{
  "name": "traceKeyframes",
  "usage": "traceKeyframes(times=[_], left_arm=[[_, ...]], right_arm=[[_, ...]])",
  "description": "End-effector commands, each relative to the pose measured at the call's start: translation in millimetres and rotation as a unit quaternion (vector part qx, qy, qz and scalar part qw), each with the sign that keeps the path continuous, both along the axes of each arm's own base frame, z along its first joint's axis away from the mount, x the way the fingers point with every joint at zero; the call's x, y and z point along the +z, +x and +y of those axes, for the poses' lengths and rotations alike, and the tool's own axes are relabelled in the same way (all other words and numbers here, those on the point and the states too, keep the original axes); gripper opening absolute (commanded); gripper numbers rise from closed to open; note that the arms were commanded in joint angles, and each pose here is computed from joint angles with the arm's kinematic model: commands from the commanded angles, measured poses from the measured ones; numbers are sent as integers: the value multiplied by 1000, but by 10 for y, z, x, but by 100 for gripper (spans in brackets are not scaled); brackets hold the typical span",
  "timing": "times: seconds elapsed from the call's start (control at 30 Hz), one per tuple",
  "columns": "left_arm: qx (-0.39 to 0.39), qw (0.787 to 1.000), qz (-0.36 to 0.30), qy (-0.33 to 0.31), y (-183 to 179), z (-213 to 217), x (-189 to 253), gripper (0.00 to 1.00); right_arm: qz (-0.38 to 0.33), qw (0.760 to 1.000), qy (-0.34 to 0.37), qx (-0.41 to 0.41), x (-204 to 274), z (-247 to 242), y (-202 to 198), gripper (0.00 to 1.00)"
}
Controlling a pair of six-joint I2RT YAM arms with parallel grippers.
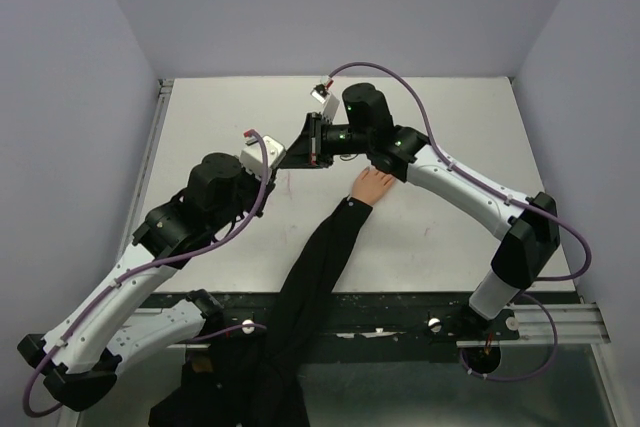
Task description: Paint the nails
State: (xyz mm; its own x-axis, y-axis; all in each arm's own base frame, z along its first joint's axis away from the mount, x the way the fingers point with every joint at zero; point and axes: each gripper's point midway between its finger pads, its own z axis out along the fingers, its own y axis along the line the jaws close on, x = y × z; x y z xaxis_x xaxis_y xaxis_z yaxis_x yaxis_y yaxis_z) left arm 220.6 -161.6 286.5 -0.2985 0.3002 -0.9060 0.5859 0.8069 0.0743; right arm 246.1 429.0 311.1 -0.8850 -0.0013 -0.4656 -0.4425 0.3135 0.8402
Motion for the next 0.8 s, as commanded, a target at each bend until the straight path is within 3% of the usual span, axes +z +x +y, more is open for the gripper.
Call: traceKeyframes(times=[0.0, 0.17, 0.53, 0.77], left_arm=[[-7, 997, -79, 9, 176, -103, 183, 0], [-31, 997, -77, -1, 108, -165, 111, 0], [-37, 997, -68, -12, 5, -128, 21, 0], [-45, 996, -70, -18, -41, -127, 27, 0]], right_arm=[[22, 999, -33, -7, -329, 107, -59, 1], [8, 1000, -29, -7, -261, 97, -44, 1], [4, 999, -30, -20, -191, 3, 25, 38], [-2, 999, -27, -30, -147, -40, 91, 42]])
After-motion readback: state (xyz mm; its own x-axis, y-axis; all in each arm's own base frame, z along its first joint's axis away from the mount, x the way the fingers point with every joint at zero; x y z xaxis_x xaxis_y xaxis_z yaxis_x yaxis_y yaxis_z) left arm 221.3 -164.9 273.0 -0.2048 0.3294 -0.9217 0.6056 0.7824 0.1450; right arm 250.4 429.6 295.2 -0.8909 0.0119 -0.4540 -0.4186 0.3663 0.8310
